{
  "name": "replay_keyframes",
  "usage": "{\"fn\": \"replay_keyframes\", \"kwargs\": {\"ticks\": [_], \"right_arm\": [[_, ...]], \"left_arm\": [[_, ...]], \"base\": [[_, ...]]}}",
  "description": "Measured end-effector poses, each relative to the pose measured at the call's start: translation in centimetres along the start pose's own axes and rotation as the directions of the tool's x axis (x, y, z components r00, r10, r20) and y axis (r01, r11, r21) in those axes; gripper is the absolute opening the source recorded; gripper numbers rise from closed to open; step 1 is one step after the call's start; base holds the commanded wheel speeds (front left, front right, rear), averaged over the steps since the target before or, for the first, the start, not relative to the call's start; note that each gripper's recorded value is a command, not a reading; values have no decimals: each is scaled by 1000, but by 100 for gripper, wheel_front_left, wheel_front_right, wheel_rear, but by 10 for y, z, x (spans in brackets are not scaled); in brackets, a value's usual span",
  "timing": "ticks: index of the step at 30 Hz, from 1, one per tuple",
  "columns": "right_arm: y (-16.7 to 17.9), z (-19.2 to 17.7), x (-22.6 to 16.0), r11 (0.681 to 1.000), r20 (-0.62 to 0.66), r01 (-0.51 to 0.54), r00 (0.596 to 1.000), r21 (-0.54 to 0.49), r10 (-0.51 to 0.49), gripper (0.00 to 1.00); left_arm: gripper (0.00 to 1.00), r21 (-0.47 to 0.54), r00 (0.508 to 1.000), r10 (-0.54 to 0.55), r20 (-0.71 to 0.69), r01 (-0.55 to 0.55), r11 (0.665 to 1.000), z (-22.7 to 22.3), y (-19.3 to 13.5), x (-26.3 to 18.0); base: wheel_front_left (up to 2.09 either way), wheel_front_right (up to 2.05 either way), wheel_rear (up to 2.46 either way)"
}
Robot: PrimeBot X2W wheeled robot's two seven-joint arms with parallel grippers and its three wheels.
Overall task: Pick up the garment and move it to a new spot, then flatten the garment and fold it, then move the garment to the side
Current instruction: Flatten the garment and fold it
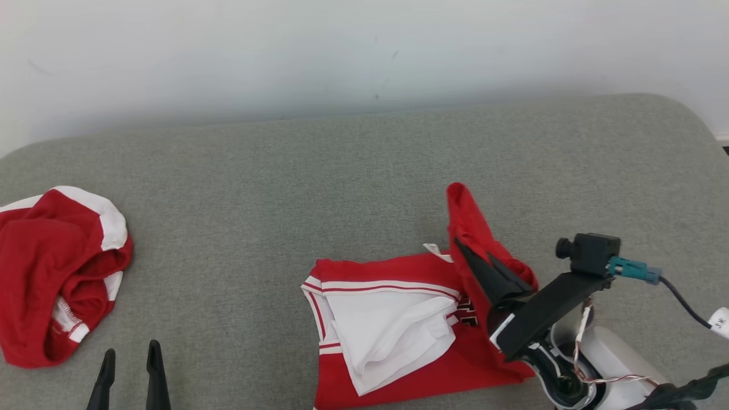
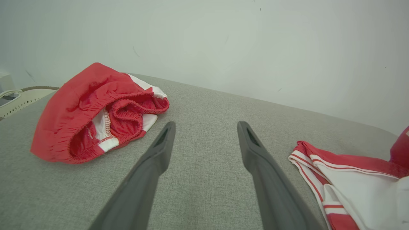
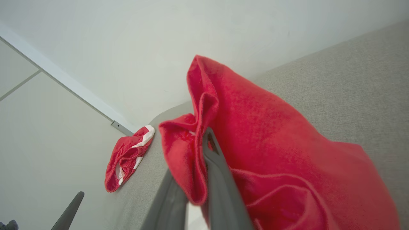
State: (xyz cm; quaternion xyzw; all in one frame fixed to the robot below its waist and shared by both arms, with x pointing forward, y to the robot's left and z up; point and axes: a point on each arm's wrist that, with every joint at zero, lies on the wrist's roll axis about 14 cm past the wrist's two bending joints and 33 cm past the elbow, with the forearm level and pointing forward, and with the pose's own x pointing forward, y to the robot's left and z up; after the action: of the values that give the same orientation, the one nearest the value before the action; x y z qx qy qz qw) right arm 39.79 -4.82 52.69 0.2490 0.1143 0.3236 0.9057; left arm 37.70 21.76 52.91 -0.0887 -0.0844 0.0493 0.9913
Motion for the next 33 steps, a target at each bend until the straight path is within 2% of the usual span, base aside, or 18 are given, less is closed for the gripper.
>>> {"fn": "replay_keyframes", "kwargs": {"ticks": [9,16,20,33], "right_arm": [[48,-21,21,989,-50,-140,989,42,143,0],[69,-35,36,980,-81,-191,978,56,195,0],[69,-53,41,981,-129,-185,973,56,191,0],[56,-81,67,991,-170,-123,977,54,131,0]], "left_arm": [[100,-2,1000,14,-1,-14,1000,1,4,-4],[100,-7,1000,16,-8,-16,1000,-1,4,-4],[100,-8,1000,12,-9,-13,1000,-2,3,-4],[100,-10,1000,18,-19,-18,1000,-6,4,0]], "base": [[0,0,0],[0,0,0],[0,0,0],[0,0,0]]}}
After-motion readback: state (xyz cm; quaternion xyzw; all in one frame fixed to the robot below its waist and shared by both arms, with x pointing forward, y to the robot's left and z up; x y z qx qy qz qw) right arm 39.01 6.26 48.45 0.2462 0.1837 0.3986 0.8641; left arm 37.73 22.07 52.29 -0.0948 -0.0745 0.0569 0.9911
